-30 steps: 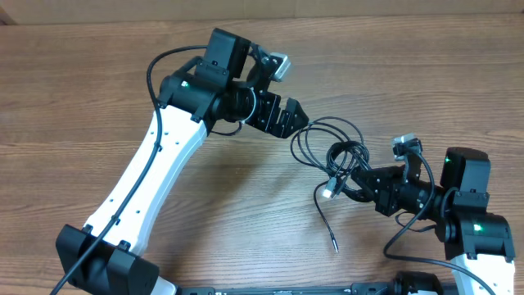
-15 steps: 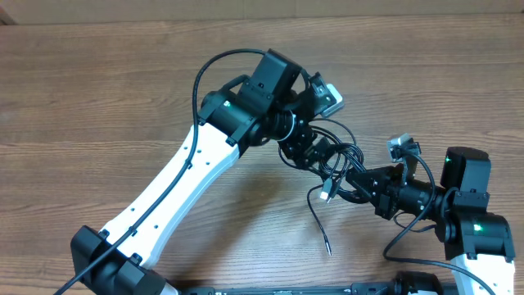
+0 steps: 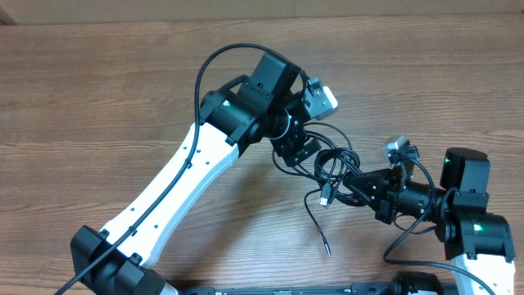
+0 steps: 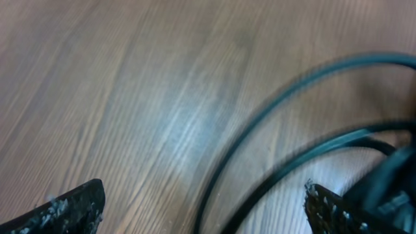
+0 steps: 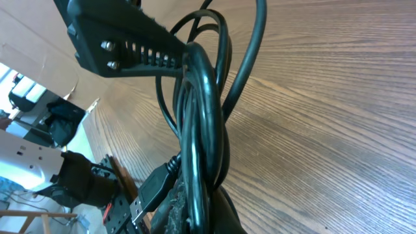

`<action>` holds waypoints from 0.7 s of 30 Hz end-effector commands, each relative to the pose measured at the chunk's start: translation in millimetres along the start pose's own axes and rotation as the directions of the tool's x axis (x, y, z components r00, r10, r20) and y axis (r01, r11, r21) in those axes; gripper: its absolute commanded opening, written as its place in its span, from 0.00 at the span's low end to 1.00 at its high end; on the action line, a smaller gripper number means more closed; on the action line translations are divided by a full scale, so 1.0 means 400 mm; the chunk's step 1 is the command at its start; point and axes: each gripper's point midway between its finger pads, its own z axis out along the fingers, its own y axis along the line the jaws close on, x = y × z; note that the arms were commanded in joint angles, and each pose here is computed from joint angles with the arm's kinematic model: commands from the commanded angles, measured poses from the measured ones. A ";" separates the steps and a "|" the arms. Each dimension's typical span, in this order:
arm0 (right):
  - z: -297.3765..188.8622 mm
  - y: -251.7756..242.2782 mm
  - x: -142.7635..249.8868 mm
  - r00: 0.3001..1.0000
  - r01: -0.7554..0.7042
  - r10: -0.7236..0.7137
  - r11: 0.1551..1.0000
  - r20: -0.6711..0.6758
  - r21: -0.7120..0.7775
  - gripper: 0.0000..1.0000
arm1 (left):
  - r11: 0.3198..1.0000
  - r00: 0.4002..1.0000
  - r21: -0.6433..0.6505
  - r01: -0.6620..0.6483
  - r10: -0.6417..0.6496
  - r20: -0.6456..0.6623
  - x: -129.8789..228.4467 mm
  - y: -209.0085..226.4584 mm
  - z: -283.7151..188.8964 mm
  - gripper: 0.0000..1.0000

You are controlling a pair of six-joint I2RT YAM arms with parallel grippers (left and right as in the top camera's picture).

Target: Untangle cables

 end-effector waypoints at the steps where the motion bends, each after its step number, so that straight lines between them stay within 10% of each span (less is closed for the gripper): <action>1: -0.007 0.037 -0.017 0.998 0.064 -0.062 0.996 0.032 -0.066 0.04 | 0.990 0.991 0.060 -0.124 0.121 0.055 -0.025 -0.031 -0.022 0.96; 15: -0.009 0.054 -0.022 0.996 0.078 -0.074 0.991 0.045 -0.105 0.04 | 0.975 0.981 0.133 -0.178 0.165 0.105 -0.044 -0.077 -0.023 0.87; 21: -0.010 0.060 -0.024 0.996 0.082 -0.076 0.990 0.050 -0.118 0.04 | 0.974 0.981 0.139 -0.178 0.163 0.108 -0.045 -0.080 -0.023 0.37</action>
